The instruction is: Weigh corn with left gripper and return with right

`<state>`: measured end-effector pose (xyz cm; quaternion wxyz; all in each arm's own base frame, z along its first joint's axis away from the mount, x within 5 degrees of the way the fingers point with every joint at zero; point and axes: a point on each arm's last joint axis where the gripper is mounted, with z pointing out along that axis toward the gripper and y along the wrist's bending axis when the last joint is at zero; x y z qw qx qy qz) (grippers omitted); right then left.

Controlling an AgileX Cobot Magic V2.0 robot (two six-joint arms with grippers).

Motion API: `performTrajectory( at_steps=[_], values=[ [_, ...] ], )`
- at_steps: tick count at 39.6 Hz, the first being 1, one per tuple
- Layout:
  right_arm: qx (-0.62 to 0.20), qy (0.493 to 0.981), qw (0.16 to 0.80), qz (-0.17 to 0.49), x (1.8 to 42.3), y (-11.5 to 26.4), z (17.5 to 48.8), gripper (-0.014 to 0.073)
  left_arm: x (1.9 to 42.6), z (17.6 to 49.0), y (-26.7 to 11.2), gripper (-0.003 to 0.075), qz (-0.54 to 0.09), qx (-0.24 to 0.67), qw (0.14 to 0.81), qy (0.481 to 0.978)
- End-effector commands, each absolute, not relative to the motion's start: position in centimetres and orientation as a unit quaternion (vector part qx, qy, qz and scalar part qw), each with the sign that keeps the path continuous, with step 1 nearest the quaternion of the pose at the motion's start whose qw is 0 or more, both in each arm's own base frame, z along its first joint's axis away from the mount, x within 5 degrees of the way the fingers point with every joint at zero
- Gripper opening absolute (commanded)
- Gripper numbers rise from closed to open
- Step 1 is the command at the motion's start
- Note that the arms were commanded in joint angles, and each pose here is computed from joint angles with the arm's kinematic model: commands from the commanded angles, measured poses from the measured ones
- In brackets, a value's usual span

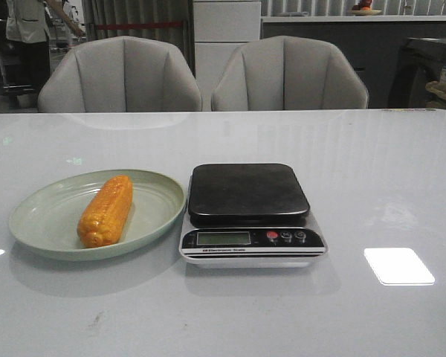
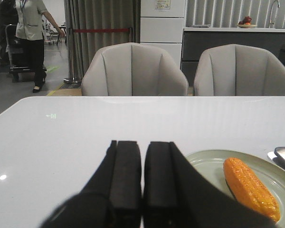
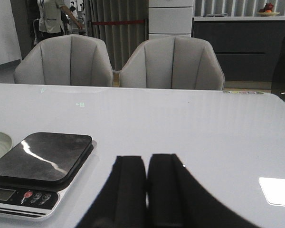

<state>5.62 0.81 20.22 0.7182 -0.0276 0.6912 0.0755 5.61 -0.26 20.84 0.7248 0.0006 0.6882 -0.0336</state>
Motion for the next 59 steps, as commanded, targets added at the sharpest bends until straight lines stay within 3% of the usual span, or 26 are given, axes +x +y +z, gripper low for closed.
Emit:
performTrajectory(
  at_steps=[1, 39, 47, 59],
  values=[
    [-0.029, 0.655, 0.751, 0.076, 5.4, 0.8, 20.8, 0.0167, 5.5, 20.5, -0.3, 0.0113, -0.041, -0.003, 0.744, 0.666],
    [-0.029, 0.655, 0.751, 0.076, 5.4, 0.8, 20.8, 0.0167, 5.5, 20.9, -0.3, 0.0113, -0.042, -0.002, 0.758, 0.651],
    [-0.029, 0.655, 0.751, 0.076, 5.4, 0.8, 20.8, 0.0167, 4.9, 23.8, -0.3, 0.0113, -0.053, -0.008, 0.8, 0.598],
    [-0.029, 0.655, 0.751, 0.076, 5.4, 0.8, 20.8, 0.0167, 4.9, 30.3, -0.2, 0.0113, -0.041, -0.009, 0.728, 0.684]
  ],
)
